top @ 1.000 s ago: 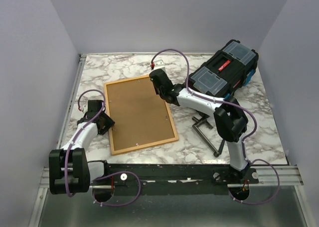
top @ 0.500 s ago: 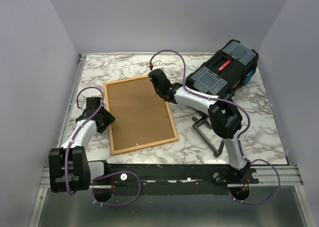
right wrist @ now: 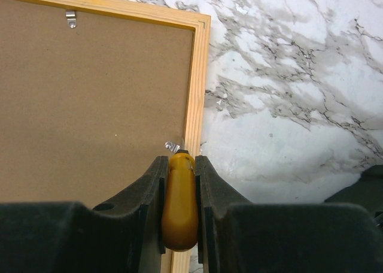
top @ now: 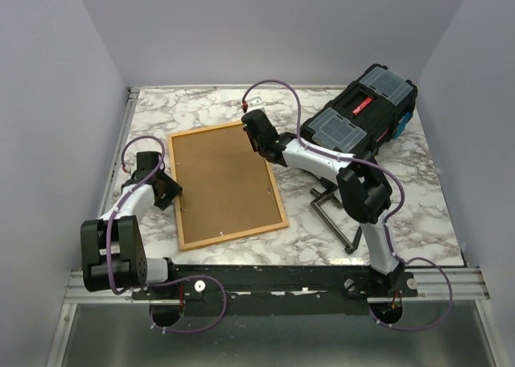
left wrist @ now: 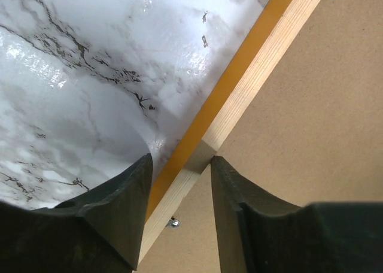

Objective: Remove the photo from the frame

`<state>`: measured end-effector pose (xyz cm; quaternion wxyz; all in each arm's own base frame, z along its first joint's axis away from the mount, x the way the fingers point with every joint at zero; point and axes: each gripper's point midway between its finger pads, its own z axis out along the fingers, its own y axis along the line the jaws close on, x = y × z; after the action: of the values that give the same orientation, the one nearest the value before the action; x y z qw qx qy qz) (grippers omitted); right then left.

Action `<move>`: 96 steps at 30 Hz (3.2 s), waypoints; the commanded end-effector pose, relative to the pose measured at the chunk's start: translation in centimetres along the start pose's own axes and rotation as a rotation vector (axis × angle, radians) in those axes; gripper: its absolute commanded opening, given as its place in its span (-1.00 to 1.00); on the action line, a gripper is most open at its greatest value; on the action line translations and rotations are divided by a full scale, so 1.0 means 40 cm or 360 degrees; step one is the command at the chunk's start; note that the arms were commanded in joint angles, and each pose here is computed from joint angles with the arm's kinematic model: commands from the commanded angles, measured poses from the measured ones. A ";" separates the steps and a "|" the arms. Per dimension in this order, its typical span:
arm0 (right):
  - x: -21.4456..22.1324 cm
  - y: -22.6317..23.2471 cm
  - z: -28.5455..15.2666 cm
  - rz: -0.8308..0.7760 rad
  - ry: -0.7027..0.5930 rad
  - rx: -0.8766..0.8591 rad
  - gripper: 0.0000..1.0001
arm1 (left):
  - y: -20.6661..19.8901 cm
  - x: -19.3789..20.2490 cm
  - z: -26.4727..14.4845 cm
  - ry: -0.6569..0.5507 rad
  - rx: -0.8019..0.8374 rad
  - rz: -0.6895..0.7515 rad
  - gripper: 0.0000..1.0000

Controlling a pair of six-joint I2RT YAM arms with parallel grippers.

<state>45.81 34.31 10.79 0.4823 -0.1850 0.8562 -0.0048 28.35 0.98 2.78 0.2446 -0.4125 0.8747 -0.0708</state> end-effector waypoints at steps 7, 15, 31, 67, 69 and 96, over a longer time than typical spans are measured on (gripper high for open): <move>-0.021 -0.003 0.026 0.0006 -0.0002 0.0003 -0.99 | 0.003 0.002 0.003 -0.0028 0.0038 0.0017 -0.55; 0.007 0.001 0.045 -0.0011 0.0070 0.0017 -0.99 | 0.003 0.003 0.004 -0.0030 0.0043 0.0008 -0.93; 0.094 -0.011 -0.002 0.0063 0.0278 0.0041 -0.99 | 0.038 0.009 0.000 -0.0062 -0.0067 -0.0127 -1.00; 0.176 0.097 -0.207 0.0299 0.0672 -0.0062 -0.99 | 0.038 0.019 -0.015 -0.0115 -0.0041 -0.0209 -1.00; 0.174 0.093 -0.210 0.0291 0.0665 -0.0047 -0.99 | 0.040 0.019 -0.016 -0.0127 -0.0042 -0.0218 -1.00; -0.012 0.024 -0.074 0.0028 0.0189 -0.0190 -0.99 | 0.033 0.024 -0.029 -0.0129 0.0008 -0.0186 -1.00</move>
<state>42.18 33.44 13.18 0.4122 -0.1758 0.8936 0.0249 26.45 0.55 3.01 0.2755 -0.4419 0.8500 -0.0790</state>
